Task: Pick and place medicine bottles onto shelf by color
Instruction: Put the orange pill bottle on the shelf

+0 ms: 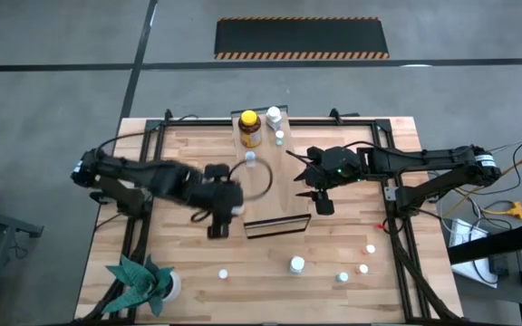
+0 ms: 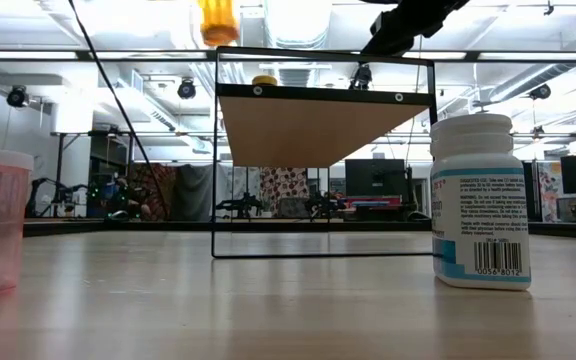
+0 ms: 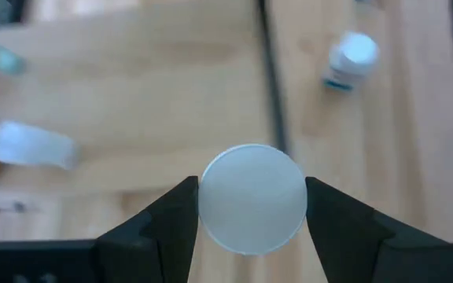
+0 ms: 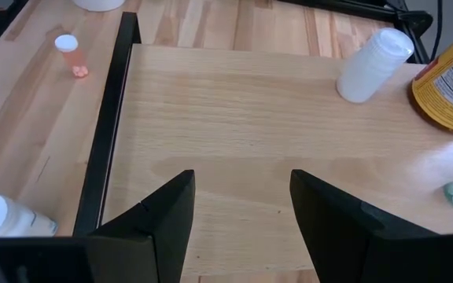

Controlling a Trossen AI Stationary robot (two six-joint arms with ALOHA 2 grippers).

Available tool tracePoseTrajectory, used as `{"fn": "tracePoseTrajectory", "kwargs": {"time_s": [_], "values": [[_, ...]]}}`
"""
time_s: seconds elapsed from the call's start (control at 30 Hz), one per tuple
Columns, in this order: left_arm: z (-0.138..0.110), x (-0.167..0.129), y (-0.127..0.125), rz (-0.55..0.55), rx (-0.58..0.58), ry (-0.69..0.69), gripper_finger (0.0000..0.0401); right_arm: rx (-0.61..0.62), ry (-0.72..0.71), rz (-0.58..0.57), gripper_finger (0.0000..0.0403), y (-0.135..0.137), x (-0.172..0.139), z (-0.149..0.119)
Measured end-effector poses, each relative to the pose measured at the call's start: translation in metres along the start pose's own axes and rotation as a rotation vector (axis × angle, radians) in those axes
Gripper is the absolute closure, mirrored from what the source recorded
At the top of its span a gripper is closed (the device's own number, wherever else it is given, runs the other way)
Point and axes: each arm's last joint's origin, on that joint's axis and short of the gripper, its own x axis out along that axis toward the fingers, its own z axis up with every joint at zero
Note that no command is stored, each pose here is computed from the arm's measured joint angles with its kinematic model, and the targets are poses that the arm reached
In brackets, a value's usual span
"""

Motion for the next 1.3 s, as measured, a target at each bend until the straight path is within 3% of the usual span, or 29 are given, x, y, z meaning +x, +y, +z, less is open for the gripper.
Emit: {"fn": "tracePoseTrajectory", "kwargs": {"time_s": [0.23,0.4,0.63,1.0,1.3], "values": [[0.019,0.016,0.049,0.077,-0.046,-0.089,0.0211,-0.007,0.001,0.000,0.0202,0.000,0.000,0.000],[0.024,0.042,0.070,0.082,-0.147,-0.033,0.0211,-0.005,0.013,0.005,0.0202,0.000,0.000,-0.001],[0.025,0.076,0.074,0.050,-0.186,0.064,0.0211,0.007,0.034,0.011,0.0202,0.001,0.000,-0.003],[0.025,0.083,0.074,0.047,-0.206,0.089,0.0211,0.008,0.049,0.014,0.0202,0.001,0.000,-0.005],[0.025,0.082,0.074,0.046,-0.194,0.087,0.0152,0.008,0.049,0.014,0.0202,0.001,0.000,-0.005]]}}
